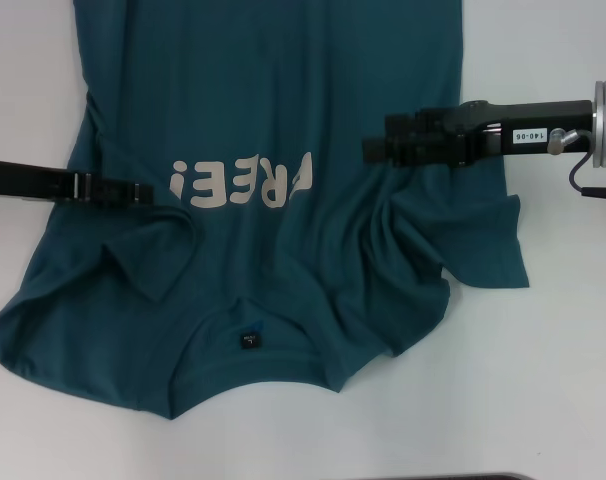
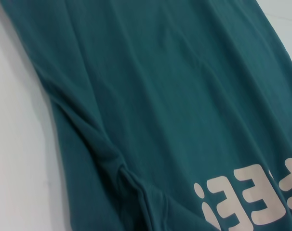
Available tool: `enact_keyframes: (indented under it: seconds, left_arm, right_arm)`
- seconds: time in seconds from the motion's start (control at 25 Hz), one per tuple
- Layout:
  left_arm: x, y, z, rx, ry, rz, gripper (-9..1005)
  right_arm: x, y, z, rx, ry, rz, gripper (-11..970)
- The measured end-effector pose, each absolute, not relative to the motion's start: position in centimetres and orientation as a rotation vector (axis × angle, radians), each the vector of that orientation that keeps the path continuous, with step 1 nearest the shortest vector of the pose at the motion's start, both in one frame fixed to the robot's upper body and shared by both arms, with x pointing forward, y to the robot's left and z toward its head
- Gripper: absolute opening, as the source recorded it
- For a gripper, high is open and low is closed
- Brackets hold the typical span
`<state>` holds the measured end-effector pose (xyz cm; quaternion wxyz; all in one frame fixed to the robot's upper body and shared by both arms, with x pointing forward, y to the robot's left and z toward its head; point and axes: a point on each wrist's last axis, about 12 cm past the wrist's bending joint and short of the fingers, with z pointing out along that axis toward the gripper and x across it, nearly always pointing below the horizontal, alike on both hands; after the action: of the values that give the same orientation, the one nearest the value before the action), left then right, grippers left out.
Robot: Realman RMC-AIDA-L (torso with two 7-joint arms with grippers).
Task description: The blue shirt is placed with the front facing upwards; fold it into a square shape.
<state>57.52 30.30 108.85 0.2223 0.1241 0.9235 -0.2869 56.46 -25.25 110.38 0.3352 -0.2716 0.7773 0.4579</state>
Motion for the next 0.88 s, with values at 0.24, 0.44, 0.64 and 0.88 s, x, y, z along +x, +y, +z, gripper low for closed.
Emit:
enact_keyframes:
  seconds: [0.24,0.44,0.64,0.88]
  left_arm:
    - [57.56,30.59,109.18,0.340,2.557,-0.786,892]
    - [57.41,30.66,109.22,0.359,2.581,-0.776,891]
    - [57.14,30.87,109.32,0.385,2.609,-0.752,891]
    - [56.77,31.02,109.41,0.396,2.617,-0.766,891]
  right_arm:
    - [56.47,-25.28,110.41,-0.707,2.027,1.194,853]
    - [56.54,-25.30,110.45,-0.708,2.027,1.190,854]
    - [56.61,-25.31,110.48,-0.707,2.027,1.186,853]
    - [56.70,-25.20,110.54,-0.710,2.023,1.184,853]
